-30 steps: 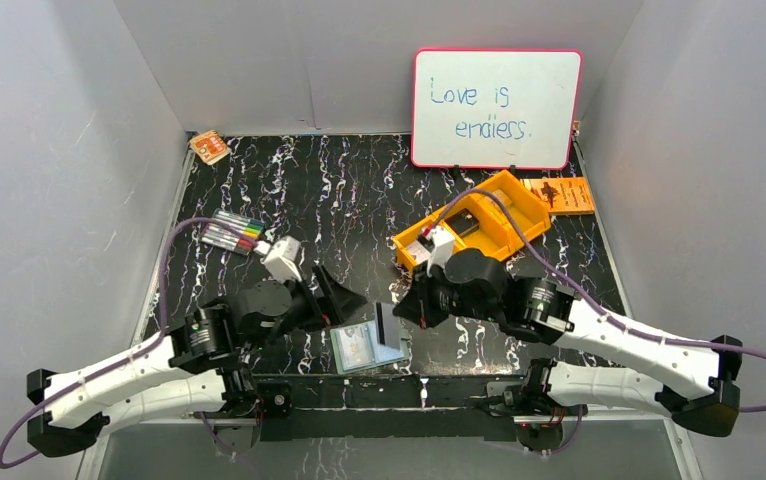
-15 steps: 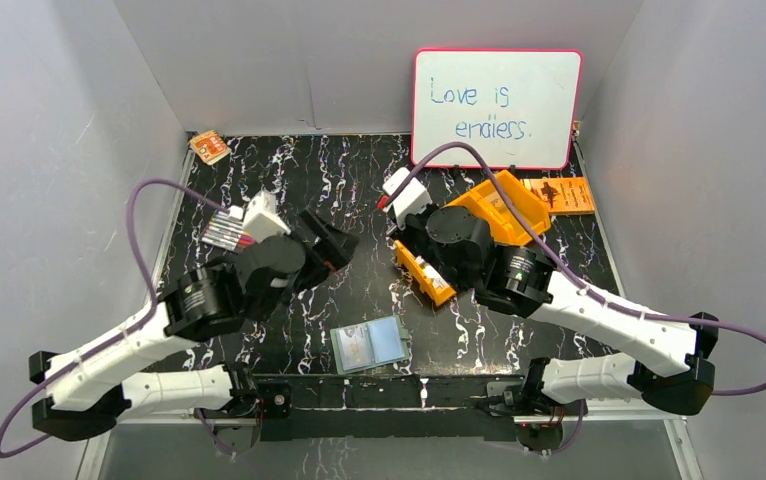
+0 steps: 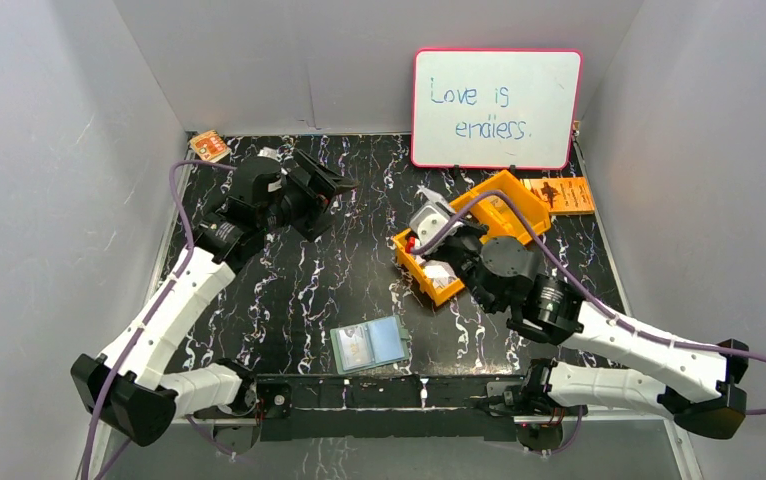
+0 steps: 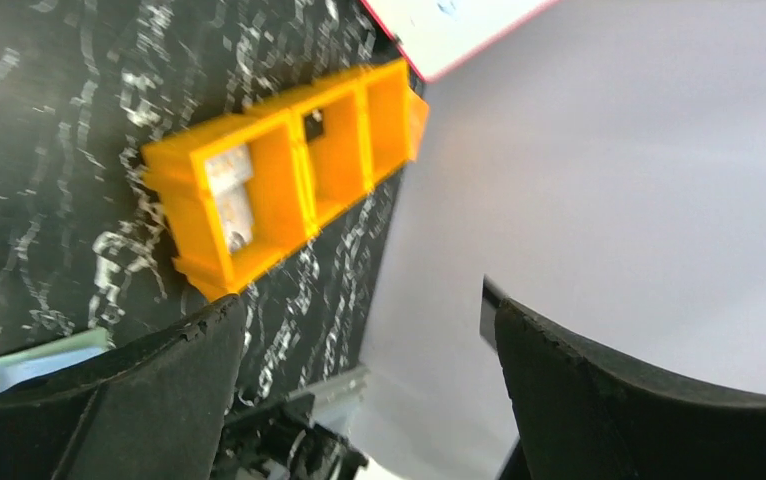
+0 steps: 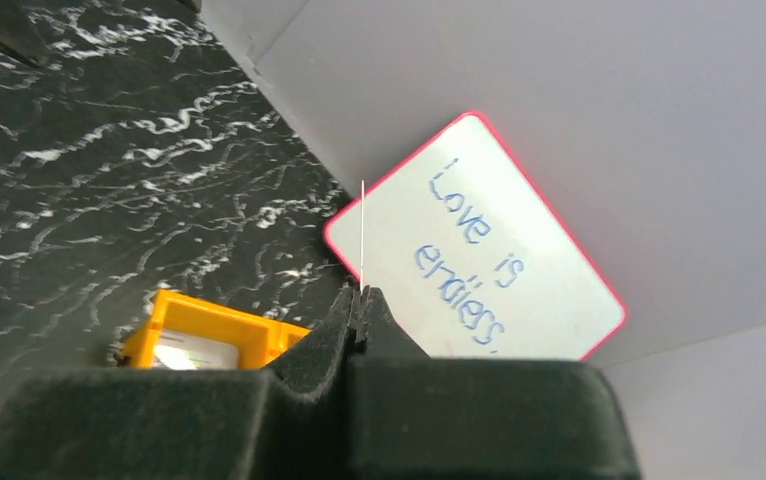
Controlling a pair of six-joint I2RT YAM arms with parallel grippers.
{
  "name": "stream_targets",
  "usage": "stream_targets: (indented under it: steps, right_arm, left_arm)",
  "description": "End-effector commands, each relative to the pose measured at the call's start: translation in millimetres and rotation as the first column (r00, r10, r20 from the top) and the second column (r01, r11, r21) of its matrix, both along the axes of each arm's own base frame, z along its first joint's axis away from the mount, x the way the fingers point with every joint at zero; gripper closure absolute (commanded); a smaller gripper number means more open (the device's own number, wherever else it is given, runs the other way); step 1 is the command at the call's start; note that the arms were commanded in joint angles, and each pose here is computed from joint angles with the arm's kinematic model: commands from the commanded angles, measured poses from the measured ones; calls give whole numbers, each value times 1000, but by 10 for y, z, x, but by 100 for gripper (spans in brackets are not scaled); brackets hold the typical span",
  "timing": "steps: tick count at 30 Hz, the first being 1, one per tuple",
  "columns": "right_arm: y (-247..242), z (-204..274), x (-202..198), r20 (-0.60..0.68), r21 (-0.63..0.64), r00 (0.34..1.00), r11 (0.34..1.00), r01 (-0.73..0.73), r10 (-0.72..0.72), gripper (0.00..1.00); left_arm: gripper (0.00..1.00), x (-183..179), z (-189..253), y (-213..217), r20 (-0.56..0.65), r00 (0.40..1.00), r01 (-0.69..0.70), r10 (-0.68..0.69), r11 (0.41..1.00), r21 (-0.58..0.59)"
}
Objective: Put the credit cards into the card holder
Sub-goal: Adjust the card holder.
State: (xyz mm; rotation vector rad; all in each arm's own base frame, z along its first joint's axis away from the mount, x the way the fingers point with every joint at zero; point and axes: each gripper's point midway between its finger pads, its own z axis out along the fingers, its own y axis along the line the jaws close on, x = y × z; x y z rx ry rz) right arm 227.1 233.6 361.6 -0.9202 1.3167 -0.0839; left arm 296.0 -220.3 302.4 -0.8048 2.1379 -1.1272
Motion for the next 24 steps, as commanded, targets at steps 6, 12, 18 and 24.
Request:
stream_targets:
  steps: [6, 12, 18, 24]
  right_arm:
    - [-193, 680, -40, 451, -83, 893, 996, 42, 0, 100]
    - [-14, 724, -181, 559, -165, 826, 986, 32, 67, 100]
    - [302, 619, -318, 595, -240, 786, 970, -25, 168, 100]
    - [525, 666, -541, 636, -253, 740, 965, -66, 218, 100]
  left_arm:
    - [9, -198, 739, -409, 223, 936, 306, -271, 942, -141]
    - [7, -293, 975, -241, 369, 891, 295, -264, 955, -28]
    - [7, -420, 1006, -296, 446, 825, 380, -347, 925, 15]
    - [7, -360, 969, -329, 455, 813, 388, -364, 921, 42]
